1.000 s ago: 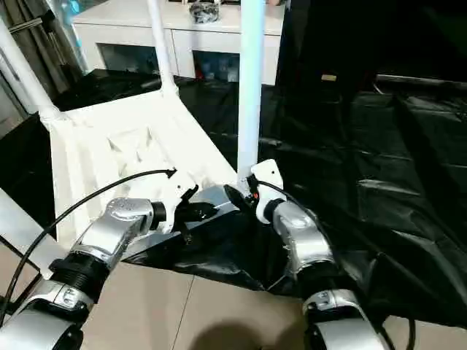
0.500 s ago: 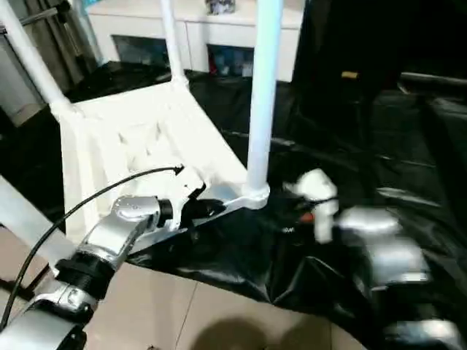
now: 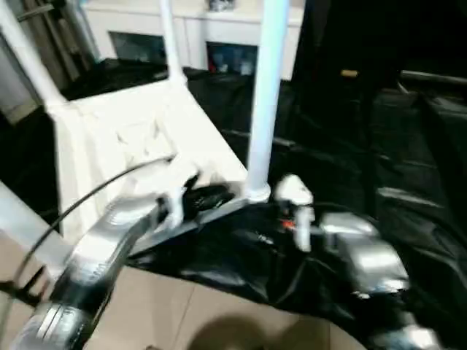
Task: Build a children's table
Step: Rotate table base
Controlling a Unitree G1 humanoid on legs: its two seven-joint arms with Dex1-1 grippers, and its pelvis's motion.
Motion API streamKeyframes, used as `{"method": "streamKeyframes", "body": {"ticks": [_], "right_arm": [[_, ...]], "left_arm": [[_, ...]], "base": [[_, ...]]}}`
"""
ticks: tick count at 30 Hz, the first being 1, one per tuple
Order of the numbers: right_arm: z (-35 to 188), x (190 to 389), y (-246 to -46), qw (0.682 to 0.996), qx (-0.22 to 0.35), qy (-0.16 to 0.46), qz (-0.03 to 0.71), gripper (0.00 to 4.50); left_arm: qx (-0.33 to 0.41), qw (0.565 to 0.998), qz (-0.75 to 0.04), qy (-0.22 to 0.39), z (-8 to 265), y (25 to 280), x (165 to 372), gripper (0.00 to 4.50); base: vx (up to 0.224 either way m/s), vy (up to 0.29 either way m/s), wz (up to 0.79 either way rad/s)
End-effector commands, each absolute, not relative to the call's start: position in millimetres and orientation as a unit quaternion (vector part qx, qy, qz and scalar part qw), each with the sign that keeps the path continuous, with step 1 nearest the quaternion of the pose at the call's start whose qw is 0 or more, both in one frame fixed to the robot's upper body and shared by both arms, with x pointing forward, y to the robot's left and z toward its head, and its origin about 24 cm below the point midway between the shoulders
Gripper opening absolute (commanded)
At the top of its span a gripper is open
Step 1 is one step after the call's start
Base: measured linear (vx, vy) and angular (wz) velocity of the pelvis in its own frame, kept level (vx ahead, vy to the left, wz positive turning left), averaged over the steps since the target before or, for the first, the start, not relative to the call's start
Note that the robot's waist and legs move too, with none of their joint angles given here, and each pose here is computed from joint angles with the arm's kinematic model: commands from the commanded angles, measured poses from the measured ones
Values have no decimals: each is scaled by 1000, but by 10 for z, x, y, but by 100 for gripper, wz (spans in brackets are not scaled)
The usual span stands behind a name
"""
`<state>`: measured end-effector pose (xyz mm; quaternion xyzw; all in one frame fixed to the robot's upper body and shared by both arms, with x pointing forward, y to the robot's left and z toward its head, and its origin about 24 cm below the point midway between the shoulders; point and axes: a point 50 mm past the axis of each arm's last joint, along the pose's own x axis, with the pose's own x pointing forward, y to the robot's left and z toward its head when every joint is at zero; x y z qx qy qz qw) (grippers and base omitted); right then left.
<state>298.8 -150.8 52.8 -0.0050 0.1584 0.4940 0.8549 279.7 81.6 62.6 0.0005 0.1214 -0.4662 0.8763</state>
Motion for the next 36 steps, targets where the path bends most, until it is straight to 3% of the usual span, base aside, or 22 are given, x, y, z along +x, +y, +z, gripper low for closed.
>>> {"method": "streamKeyframes", "body": {"ticks": [1,8,13,20,25,28,30,32,36], "right_arm": [[564,3164,-1582,895,-18,141,422,369],[546,3365,-1585,924,-12,144,353,369],[522,3604,-1615,952,-52,158,257,369],[549,3791,-1734,975,-47,172,135,369],[587,3847,-1773,980,-44,170,96,369],[660,3887,-1793,983,-50,153,90,369],[682,3895,-1779,983,-46,147,100,369],[763,3919,-1716,981,-33,126,144,369],[784,3918,-1687,977,-41,120,171,369]], "left_arm": [[-6,879,-460,126,652,812,2644,149],[-38,882,-456,111,644,791,2264,219],[-47,872,-472,123,621,819,1963,261],[-29,839,-522,148,624,920,1693,310],[-16,824,-540,171,633,1067,1552,355],[5,814,-546,199,665,1342,1419,367],[7,818,-540,200,679,1408,1416,380],[16,836,-514,189,758,1659,1463,394],[11,844,-503,185,811,1812,1500,426]], "base": [[0,0,0],[0,0,0],[0,0,0],[0,0,0],[0,0,0],[0,0,0],[0,0,0],[0,0,0],[0,0,0]]}}
